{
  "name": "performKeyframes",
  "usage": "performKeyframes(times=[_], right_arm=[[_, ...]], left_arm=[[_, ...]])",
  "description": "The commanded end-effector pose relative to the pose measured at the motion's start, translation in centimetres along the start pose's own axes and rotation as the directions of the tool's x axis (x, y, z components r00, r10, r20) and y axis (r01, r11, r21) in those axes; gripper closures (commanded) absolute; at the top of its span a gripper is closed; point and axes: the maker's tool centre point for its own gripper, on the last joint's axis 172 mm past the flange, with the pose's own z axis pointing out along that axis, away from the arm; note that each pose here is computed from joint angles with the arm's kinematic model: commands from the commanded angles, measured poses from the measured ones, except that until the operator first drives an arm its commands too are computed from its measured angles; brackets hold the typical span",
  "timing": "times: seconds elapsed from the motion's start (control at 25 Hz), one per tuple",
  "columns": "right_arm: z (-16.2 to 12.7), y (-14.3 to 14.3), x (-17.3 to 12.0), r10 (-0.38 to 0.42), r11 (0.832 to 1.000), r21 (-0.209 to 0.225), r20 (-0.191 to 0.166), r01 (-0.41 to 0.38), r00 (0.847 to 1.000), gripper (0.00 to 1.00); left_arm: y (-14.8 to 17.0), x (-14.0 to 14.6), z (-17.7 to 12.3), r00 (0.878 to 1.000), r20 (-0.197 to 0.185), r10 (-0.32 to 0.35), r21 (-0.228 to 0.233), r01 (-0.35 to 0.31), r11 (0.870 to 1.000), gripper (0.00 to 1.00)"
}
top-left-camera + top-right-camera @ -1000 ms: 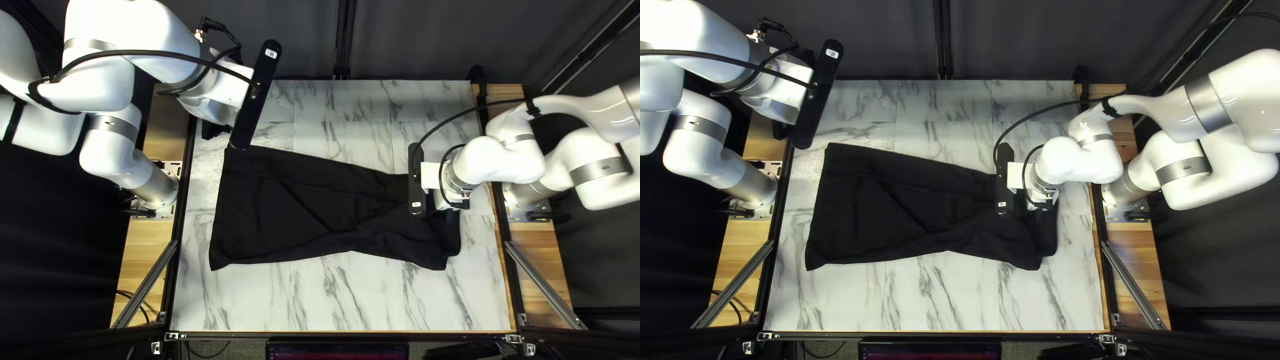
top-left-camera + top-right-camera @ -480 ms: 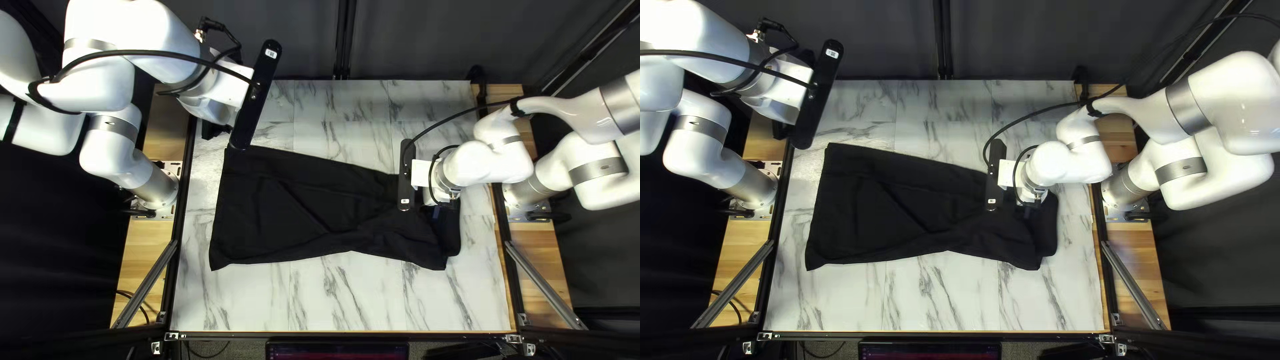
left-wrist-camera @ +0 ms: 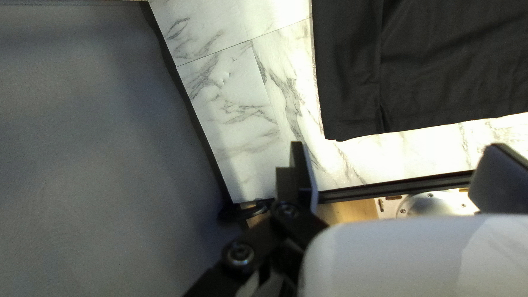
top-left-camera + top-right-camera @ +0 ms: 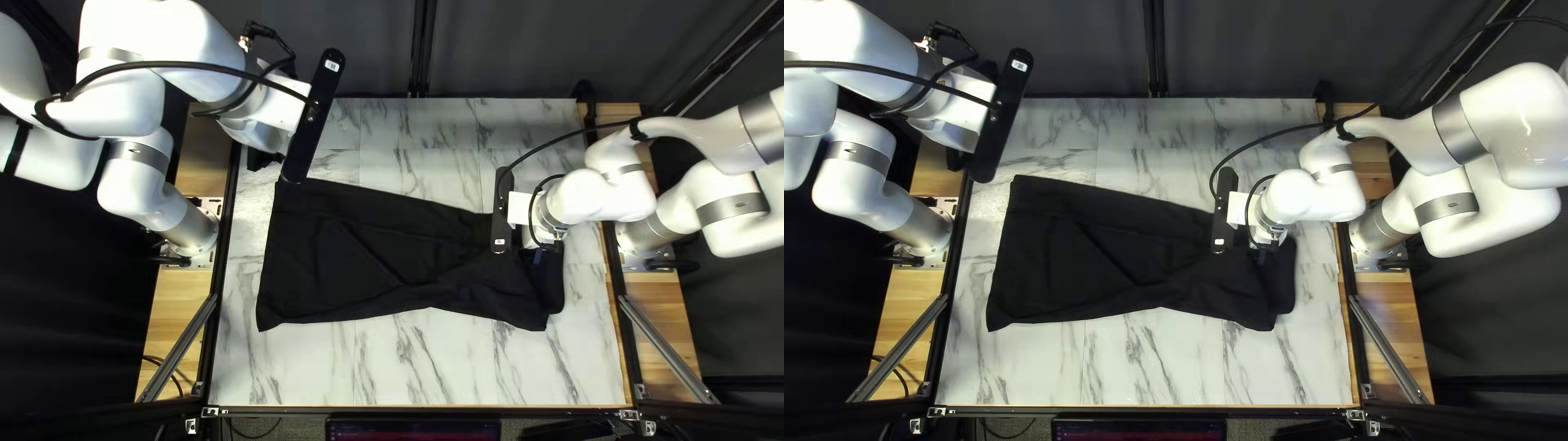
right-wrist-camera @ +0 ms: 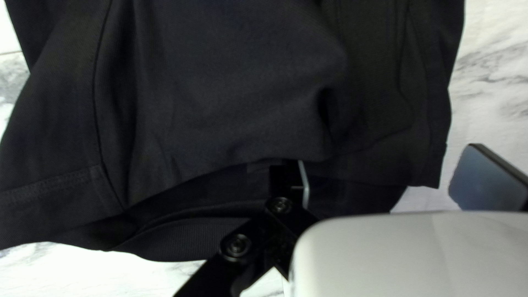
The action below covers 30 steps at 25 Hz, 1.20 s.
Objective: Fold t-shirt
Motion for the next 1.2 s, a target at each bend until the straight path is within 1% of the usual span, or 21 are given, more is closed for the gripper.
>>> performKeyframes(times=[0.04,0.12,0.16,0.2,0.24,0.28,0.44,0.52,0.64,0.8,1.0,1.2], right_arm=[[-0.8,-3.0,1.5,-0.019,1.000,-0.007,-0.031,0.019,0.999,0.00],[-0.8,-4.3,1.9,-0.027,1.000,-0.012,-0.037,0.027,0.999,0.00],[-0.8,-5.6,2.1,-0.033,0.999,-0.016,-0.039,0.033,0.999,0.00],[-0.8,-6.0,2.1,-0.036,0.999,-0.018,-0.041,0.035,0.999,0.00],[-0.6,-7.5,2.2,-0.042,0.999,-0.021,-0.042,0.041,0.998,0.00],[-0.4,-8.2,2.2,-0.046,0.999,-0.022,-0.043,0.045,0.998,0.00],[0.5,-10.3,2.0,-0.063,0.998,-0.024,-0.036,0.062,0.997,0.00],[0.5,-10.3,1.5,-0.063,0.998,-0.025,-0.028,0.062,0.998,0.00],[0.1,-9.4,0.5,-0.055,0.998,-0.026,-0.014,0.055,0.998,0.00],[-0.5,-8.7,0.0,-0.051,0.998,-0.027,-0.004,0.051,0.999,0.00],[-1.9,-7.6,-0.7,-0.053,0.998,-0.033,0.016,0.054,0.998,0.00],[-2.2,-6.5,-3.0,-0.035,0.999,-0.035,0.035,0.036,0.999,0.00]], left_arm=[[0.0,0.0,0.0,1.000,0.000,0.000,0.000,0.000,1.000,0.00],[0.0,0.0,0.0,1.000,0.000,0.000,0.000,0.000,1.000,0.00],[0.0,0.0,0.0,1.000,0.000,0.000,0.000,0.000,1.000,0.00],[0.0,0.0,0.0,1.000,0.000,0.000,0.000,0.000,1.000,0.00],[0.0,0.0,0.0,1.000,0.000,0.000,0.000,0.000,1.000,0.00],[0.0,0.0,0.0,1.000,0.000,0.000,0.000,0.000,1.000,0.00],[0.0,0.0,0.0,1.000,0.000,0.000,0.000,0.000,1.000,0.00],[0.0,0.0,0.0,1.000,0.000,0.000,0.000,0.000,1.000,0.00],[0.0,0.0,0.0,1.000,0.000,0.000,0.000,0.000,1.000,0.00],[0.0,0.0,0.0,1.000,0.000,0.000,0.000,0.000,1.000,0.00],[0.0,0.0,0.0,1.000,0.000,0.000,0.000,0.000,1.000,0.00],[0.0,0.0,0.0,1.000,0.000,0.000,0.000,0.000,1.000,0.00]])
